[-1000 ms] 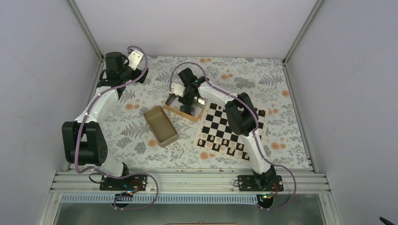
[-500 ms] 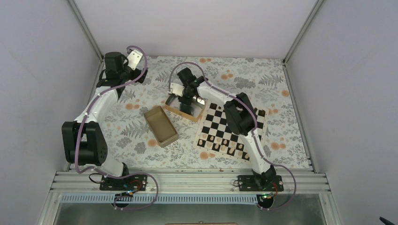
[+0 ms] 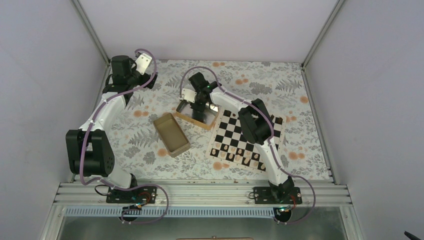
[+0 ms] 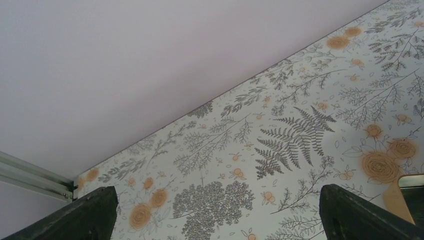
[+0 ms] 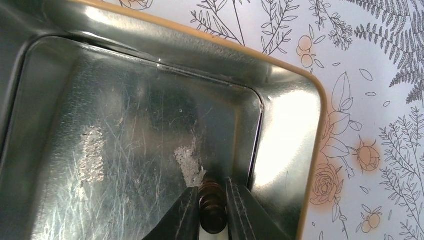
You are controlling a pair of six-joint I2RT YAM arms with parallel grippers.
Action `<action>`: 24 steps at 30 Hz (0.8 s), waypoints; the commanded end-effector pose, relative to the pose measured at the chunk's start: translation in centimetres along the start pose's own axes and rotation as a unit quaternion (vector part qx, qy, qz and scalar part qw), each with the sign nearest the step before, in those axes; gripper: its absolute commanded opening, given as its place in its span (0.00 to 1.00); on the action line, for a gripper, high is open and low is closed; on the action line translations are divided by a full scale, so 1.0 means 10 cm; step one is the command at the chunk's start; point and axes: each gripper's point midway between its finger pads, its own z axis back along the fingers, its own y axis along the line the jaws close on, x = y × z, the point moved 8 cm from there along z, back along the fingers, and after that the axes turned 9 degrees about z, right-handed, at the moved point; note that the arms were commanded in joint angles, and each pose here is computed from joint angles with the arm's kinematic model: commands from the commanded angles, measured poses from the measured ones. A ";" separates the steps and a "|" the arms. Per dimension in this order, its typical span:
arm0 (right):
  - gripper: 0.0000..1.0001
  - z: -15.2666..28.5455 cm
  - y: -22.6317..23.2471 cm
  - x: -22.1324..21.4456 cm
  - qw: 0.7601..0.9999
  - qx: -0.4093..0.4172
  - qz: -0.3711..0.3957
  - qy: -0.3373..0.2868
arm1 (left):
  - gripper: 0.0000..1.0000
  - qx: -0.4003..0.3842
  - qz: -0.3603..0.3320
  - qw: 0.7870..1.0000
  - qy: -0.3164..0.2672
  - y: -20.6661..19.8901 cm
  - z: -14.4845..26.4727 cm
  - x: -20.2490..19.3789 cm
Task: Set up the chess pieces on the board
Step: Pick up the chess piece from the storage box, then place the chess piece on the chessboard.
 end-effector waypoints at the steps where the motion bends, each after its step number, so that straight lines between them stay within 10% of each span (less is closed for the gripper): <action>1: 0.16 -0.09 0.04 0.01 1.000 0.004 0.005 0.008 | 1.00 -0.002 0.005 1.000 -0.019 0.01 0.06 0.06; 24: 0.10 1.12 -0.09 0.19 0.994 0.026 -0.038 -0.097 | 1.00 0.002 0.005 1.000 -0.027 0.02 0.13 0.13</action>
